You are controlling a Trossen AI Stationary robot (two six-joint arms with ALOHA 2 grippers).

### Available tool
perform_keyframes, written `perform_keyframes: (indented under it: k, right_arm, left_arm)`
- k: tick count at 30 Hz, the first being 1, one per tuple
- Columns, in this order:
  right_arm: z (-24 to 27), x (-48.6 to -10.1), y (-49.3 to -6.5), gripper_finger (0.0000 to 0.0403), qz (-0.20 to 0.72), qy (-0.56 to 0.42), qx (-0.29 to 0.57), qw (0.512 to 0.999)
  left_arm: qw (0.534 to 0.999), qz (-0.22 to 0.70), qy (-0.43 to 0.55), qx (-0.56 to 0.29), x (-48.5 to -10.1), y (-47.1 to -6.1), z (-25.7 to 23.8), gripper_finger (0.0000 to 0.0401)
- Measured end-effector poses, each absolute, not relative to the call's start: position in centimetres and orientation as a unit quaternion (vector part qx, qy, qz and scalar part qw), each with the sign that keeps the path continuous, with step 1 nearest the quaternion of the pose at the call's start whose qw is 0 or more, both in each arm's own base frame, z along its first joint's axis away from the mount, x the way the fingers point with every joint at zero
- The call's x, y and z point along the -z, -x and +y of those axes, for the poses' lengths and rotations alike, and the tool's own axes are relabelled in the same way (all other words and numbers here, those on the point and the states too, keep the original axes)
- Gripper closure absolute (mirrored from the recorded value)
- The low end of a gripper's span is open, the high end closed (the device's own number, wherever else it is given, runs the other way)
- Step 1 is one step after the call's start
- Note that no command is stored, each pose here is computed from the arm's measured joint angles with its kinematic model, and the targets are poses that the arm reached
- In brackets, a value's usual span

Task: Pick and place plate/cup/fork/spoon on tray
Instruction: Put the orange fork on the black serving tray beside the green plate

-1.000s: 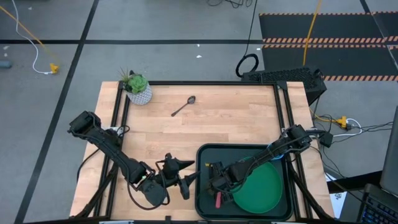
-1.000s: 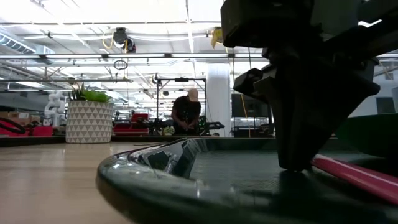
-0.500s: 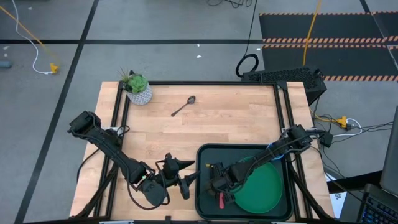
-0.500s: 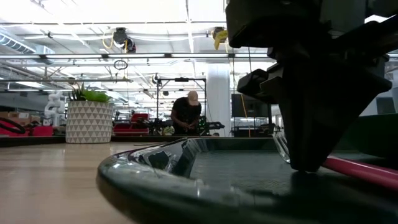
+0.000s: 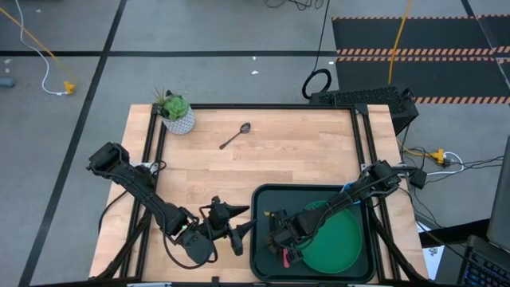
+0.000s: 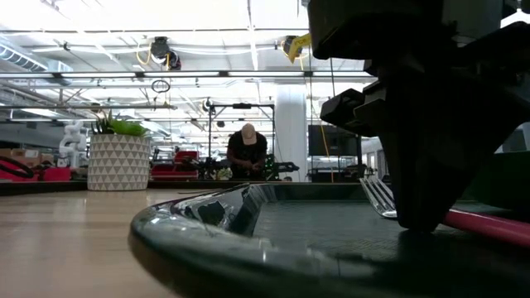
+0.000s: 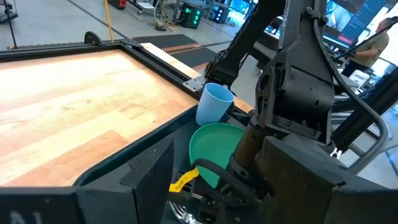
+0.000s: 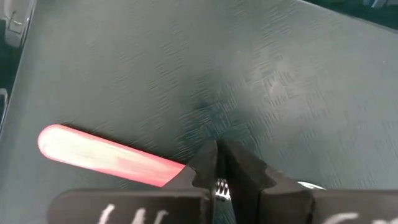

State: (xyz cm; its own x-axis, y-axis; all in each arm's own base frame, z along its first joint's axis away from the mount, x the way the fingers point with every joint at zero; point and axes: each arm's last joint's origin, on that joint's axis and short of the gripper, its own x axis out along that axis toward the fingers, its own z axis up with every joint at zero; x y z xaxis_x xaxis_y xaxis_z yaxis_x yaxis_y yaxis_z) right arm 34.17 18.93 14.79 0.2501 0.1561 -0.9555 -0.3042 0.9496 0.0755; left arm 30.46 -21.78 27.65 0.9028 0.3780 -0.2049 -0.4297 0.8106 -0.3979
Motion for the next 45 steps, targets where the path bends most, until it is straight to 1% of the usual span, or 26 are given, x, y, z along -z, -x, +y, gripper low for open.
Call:
perform_keyframes:
  k: [15, 20, 26, 33, 40, 45]
  right_arm:
    - [16.9, -14.8, -34.7, 0.0381, 0.611, 0.073, -0.129, 0.778]
    - [16.7, -15.4, -34.4, 0.0381, 0.609, 0.078, -0.130, 0.779]
    - [16.2, -16.5, -34.6, 0.0381, 0.593, 0.076, -0.131, 0.791]
    - [15.0, -16.5, -35.0, 0.0381, 0.598, 0.074, -0.119, 0.790]
    - [13.1, -16.2, -35.3, 0.0381, 0.609, 0.085, -0.086, 0.784]
    - [12.0, -15.5, -35.1, 0.0381, 0.626, 0.080, -0.074, 0.772]
  left_arm:
    - [0.951, 0.053, 0.220, -0.209, -27.9, -30.5, -21.8, 0.0155]
    - [0.951, 0.053, 0.220, -0.209, -27.9, -30.5, -21.8, 0.0155]
    - [0.952, 0.053, 0.218, -0.209, -27.9, -30.5, -21.8, 0.0155]
    - [0.952, 0.052, 0.218, -0.209, -27.9, -30.5, -21.8, 0.0155]
    - [0.952, 0.052, 0.218, -0.208, -27.9, -30.5, -21.9, 0.0155]
    - [0.952, 0.052, 0.219, -0.208, -27.9, -30.5, -21.9, 0.0155]
